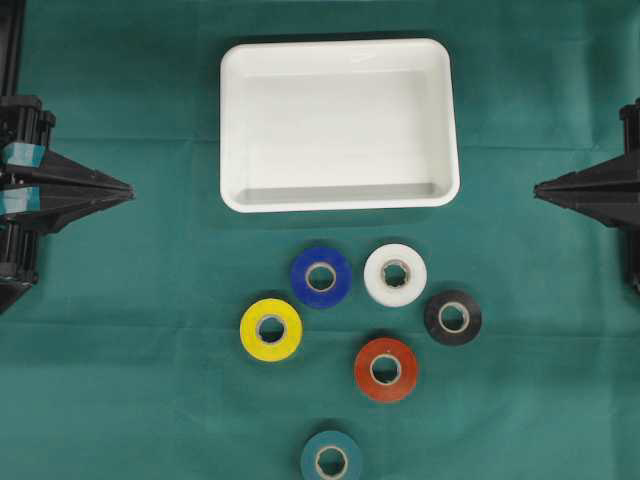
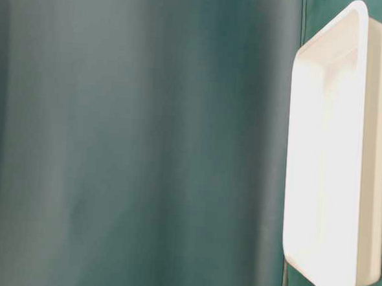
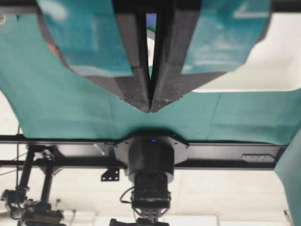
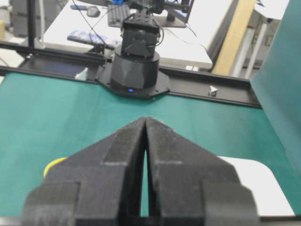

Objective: Pick up the tape from a random location and place it into the white case.

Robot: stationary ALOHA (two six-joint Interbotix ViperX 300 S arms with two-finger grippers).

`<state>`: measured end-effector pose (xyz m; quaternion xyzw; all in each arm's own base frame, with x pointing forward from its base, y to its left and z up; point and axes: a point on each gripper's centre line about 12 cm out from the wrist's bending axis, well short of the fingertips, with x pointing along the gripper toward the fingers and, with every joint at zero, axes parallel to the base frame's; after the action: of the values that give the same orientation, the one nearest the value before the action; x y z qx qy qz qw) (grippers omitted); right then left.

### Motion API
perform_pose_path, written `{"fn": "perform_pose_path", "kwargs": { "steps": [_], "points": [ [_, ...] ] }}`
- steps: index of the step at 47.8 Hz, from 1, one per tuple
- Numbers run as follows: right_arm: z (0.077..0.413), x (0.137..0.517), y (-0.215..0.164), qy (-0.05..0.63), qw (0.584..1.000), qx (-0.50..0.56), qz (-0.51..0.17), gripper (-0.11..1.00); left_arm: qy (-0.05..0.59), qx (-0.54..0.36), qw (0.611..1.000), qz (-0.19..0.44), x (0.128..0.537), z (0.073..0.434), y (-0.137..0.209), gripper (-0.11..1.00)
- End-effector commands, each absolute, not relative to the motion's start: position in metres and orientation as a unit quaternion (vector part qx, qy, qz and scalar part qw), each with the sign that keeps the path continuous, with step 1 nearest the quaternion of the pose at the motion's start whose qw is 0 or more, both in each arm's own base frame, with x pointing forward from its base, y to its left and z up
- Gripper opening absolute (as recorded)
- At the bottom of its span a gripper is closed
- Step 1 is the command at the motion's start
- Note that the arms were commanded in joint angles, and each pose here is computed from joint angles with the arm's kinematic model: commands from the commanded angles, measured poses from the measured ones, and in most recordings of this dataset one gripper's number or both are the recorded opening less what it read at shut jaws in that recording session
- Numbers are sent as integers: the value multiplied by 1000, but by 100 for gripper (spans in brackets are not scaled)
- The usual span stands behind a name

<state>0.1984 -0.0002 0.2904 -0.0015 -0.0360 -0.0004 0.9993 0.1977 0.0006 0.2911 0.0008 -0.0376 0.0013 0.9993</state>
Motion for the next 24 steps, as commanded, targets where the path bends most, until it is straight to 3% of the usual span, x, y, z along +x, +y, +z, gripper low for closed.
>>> {"fn": "perform_pose_path", "kwargs": {
  "steps": [1, 24],
  "points": [
    [299, 202, -1, -44, 999, 4, -3, 0, -17, 4, 1000, -5, 203, 293, -2, 1],
    [294, 208, -1, -12, 1000, 5, -3, 0, -12, 0, 1000, -5, 206, 294, -2, 1]
  ]
}}
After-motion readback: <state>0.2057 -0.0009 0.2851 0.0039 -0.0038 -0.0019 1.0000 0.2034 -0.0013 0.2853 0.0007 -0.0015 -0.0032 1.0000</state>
